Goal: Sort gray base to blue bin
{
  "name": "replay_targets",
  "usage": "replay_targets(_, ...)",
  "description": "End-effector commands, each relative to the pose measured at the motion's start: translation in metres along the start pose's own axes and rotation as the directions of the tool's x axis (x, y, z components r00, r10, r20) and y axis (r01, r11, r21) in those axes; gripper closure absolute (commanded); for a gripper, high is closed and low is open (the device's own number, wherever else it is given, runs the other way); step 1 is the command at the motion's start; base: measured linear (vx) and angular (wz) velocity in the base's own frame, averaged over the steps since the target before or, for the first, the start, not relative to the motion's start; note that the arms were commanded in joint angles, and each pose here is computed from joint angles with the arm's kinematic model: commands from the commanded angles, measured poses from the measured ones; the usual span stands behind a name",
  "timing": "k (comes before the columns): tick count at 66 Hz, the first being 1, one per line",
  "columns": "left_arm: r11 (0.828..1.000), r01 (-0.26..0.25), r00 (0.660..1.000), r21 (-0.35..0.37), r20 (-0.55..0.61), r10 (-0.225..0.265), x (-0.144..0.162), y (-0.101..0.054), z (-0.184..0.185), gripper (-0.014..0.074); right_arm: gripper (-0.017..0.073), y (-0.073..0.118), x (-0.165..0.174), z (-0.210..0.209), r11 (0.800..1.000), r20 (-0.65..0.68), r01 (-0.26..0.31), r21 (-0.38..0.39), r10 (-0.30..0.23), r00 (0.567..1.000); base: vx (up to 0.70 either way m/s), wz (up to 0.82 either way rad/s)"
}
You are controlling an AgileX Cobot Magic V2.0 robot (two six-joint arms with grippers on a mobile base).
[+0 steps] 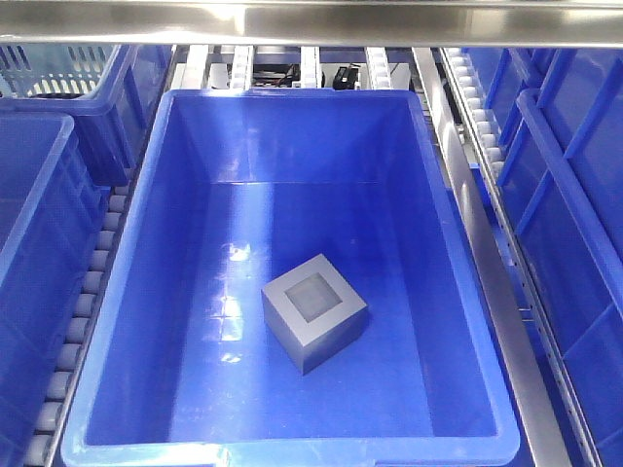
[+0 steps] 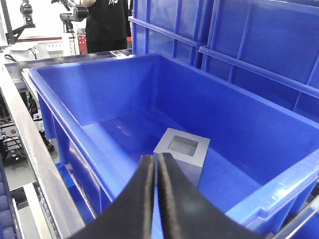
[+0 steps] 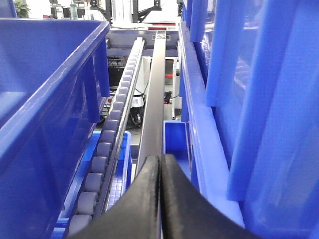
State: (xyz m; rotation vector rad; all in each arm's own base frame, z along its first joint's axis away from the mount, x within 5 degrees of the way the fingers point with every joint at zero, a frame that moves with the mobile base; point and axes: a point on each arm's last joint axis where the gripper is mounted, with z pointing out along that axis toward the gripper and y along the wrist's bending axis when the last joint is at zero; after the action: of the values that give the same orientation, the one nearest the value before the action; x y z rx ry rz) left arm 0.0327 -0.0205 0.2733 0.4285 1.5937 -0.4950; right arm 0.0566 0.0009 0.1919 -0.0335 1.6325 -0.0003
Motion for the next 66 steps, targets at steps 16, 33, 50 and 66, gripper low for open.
replay_targets(16,1.000,0.007,0.997,0.019,0.081,-0.009,-0.014,-0.002,-0.001,0.0600,0.0568,0.000,-0.002,0.000,1.000,0.070,0.013,0.001,-0.013,0.997,0.00,0.00)
replay_targets(33,0.984,-0.051,0.995,-0.171,0.079,0.065,-0.014,0.007,-0.002,0.0599,0.0568,0.000,-0.002,0.000,1.000,0.070,0.013,0.001,-0.013,0.997,0.00,0.00)
replay_targets(50,0.903,0.045,0.995,-0.428,0.099,-0.002,0.005,0.020,0.003,0.0599,0.0568,0.000,-0.002,0.000,1.000,0.070,0.013,0.001,-0.013,0.997,0.00,0.00)
replay_targets(66,0.808,0.156,0.987,-0.569,0.122,-0.105,0.045,0.034,0.010,0.0599,0.0568,0.000,-0.002,0.000,1.000,0.070,0.013,0.001,-0.013,0.997,0.00,0.00)
